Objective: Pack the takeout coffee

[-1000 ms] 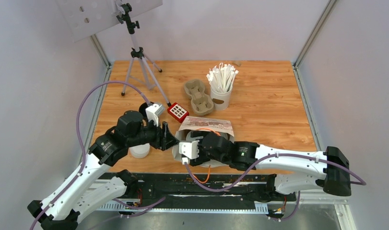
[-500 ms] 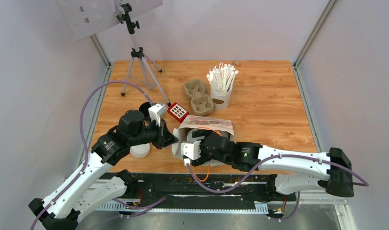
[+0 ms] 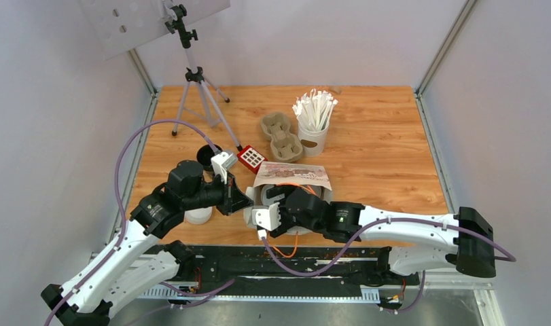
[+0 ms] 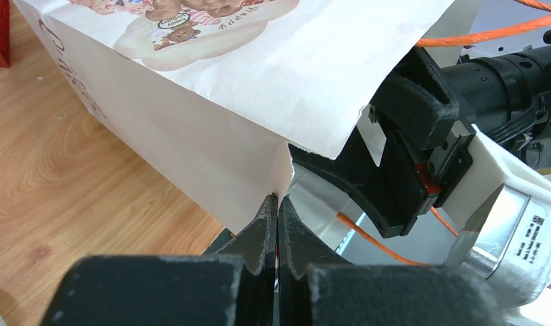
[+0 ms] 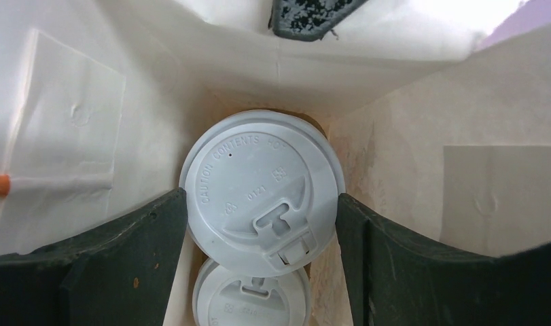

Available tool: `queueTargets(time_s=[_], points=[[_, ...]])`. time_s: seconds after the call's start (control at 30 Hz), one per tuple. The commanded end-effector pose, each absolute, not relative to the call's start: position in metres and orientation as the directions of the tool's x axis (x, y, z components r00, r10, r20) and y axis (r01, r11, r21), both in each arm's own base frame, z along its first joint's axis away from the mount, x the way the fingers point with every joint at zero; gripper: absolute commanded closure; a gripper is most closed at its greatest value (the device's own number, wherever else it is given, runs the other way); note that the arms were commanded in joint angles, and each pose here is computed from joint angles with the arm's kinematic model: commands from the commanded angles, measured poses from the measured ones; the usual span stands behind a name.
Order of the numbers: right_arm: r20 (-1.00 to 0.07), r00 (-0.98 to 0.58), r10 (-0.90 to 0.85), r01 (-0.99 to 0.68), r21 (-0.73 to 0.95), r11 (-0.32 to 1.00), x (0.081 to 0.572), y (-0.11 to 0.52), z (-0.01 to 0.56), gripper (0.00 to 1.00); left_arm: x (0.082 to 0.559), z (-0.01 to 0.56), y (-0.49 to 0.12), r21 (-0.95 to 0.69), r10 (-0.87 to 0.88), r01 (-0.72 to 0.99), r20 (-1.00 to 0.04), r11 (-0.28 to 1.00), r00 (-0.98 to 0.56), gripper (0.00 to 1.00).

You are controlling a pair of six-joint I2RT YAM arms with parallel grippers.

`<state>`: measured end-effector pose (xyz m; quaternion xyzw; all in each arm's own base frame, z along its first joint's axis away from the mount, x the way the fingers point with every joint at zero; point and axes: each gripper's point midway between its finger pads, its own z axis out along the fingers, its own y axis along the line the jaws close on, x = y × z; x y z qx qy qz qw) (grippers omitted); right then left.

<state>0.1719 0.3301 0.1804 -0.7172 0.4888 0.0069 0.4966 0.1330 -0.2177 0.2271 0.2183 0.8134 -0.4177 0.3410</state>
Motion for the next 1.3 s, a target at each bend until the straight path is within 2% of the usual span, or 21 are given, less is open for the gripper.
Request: queueTargets(time_s=[0.0,0.5,0.97,1.27], points=[[-0.484,0.582,-0.653,-0.677,-0.734,-0.059,0.174,0.34,0.185,0.23,0.135,0.237,-0.218,-0.508,0.062,0.668,-0.77,0.544,-0.635,1.0],[-0.438,0.63,-0.641,-0.645,-0.755,-0.118,0.178,0.348,0.174,0.24,0.139,0.243,-0.218,-0.506,0.045,0.66,-0.774,0.555,-0.632,1.0],[-0.48,0.546,-0.686,-0.69,-0.723,-0.044,0.201,0.334,0.163,0.25,0.139,0.247,-0.221,-0.524,0.032,0.655,-0.767,0.545,-0.64,1.0],[-0.488,0.575,-0.657,-0.68,-0.731,-0.052,0.201,0.344,0.164,0.25,0.14,0.247,-0.22,-0.519,0.04,0.655,-0.767,0.55,-0.641,1.0]])
